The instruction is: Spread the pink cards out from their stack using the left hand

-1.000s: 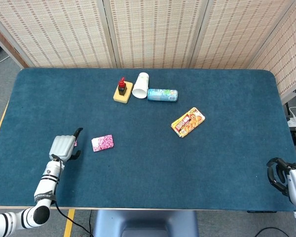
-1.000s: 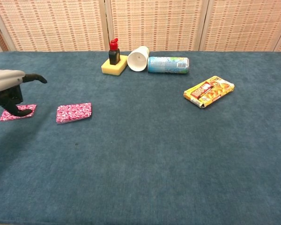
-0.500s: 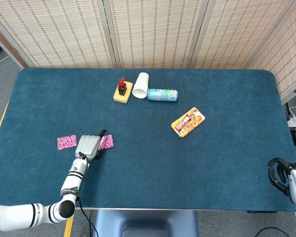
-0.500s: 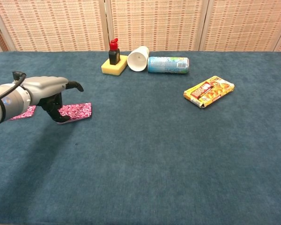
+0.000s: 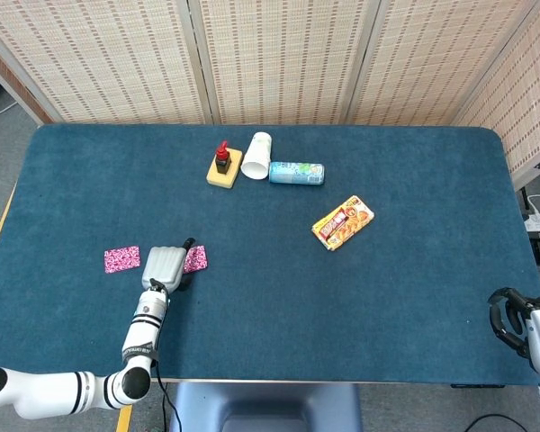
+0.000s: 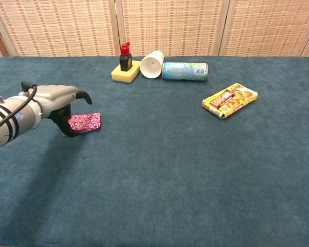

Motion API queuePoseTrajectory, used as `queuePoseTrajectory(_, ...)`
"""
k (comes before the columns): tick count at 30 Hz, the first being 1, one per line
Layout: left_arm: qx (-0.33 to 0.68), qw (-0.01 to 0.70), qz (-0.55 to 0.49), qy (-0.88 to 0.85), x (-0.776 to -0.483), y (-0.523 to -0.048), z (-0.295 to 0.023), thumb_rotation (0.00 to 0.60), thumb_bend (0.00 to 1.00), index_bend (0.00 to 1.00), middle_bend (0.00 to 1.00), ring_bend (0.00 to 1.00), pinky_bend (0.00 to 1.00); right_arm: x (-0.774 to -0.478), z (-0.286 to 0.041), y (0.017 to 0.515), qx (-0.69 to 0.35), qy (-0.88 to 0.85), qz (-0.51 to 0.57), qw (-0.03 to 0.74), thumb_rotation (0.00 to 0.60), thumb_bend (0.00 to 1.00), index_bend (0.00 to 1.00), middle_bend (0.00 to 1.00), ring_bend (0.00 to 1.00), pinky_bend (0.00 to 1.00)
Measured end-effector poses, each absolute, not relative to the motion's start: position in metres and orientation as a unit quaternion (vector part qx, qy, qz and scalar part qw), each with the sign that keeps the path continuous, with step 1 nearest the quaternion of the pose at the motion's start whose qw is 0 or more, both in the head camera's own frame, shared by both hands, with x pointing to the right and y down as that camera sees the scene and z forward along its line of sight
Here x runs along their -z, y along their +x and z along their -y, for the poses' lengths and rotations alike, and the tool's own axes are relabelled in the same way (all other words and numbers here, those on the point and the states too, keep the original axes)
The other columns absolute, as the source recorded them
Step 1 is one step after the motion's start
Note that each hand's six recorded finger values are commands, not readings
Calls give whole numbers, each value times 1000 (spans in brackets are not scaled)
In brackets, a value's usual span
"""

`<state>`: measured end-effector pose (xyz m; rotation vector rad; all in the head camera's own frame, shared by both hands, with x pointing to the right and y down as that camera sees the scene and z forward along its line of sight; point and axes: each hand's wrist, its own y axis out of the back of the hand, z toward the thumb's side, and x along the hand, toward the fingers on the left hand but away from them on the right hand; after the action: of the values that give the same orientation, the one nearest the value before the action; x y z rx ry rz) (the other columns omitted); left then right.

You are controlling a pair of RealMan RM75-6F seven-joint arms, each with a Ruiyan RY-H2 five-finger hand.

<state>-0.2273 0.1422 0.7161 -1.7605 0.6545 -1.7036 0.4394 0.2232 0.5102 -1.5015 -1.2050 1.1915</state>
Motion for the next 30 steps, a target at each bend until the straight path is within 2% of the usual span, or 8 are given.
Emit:
queuePoseTrajectory(17,665,296,-236,-643,-727,-219,-146,600,202,211,1000,1000,1000,-510,-223,439,-476,-602,481,424,600,501,974,911,866,866)
queuePoseTrajectory(25,679,281,-241,-634,-729,-220,-139,600,214,267,1000,1000,1000,-510,-223,440,-476,-602,481,424,600,501,974,911,866,866)
queuePoseTrajectory(30,682,278,-243,-631,-728,-220,-137,600,230,264,1000,1000,1000,-510,-223,440,-476,-602,481,424,600,501,974,911,866,866)
